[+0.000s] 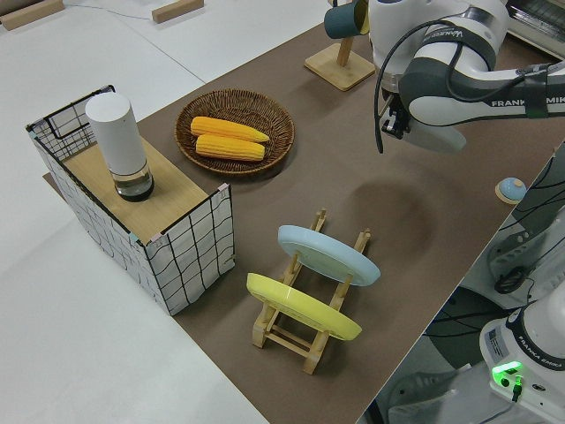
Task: Pick gray plate from low plate rack and place it on table with left arm
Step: 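Carry the plate away from the rack and lower it onto the table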
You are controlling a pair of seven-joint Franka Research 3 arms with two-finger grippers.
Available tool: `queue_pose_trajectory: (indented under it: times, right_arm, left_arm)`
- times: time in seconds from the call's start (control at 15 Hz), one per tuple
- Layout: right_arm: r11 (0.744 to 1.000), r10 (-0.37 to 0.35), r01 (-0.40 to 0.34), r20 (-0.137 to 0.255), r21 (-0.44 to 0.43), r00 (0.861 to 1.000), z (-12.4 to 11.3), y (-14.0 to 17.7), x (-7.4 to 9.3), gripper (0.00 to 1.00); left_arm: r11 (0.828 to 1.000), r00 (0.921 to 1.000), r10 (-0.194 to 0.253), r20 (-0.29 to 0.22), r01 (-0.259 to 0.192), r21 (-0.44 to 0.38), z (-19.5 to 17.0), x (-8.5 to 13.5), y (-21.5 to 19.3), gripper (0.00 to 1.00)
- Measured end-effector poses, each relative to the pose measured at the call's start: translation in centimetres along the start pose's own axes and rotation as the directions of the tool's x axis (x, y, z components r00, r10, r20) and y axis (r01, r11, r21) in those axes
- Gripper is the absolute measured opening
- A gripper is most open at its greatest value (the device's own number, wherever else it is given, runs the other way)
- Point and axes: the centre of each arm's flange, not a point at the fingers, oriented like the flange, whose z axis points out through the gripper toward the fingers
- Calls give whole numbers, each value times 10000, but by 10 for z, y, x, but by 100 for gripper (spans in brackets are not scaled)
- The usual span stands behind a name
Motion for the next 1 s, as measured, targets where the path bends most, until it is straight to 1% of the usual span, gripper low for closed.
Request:
queue_pose_trajectory:
  times: [0.27,0.53,0.67,0.8,1.0]
  right_arm:
    - [10000,0,0,0,0,10000,0,0,0,99]
    - [10000,0,0,0,0,10000,0,0,0,99]
    - [10000,0,0,0,0,10000,0,0,0,99]
    - [10000,0,0,0,0,10000,0,0,0,99]
    - [10000,0,0,0,0,10000,0,0,0,99]
  left_arm:
    - [9996,9996,292,-49,-293,-26,29,-3,-12,11]
    - [9992,9992,381,-106,-380,81,49,-6,-18,11]
    - [9986,9986,490,-208,-485,200,61,-6,-19,11]
    - [9980,9982,562,-204,-556,301,75,-6,-25,11]
    - [9973,9976,668,-189,-662,318,81,-3,-30,11]
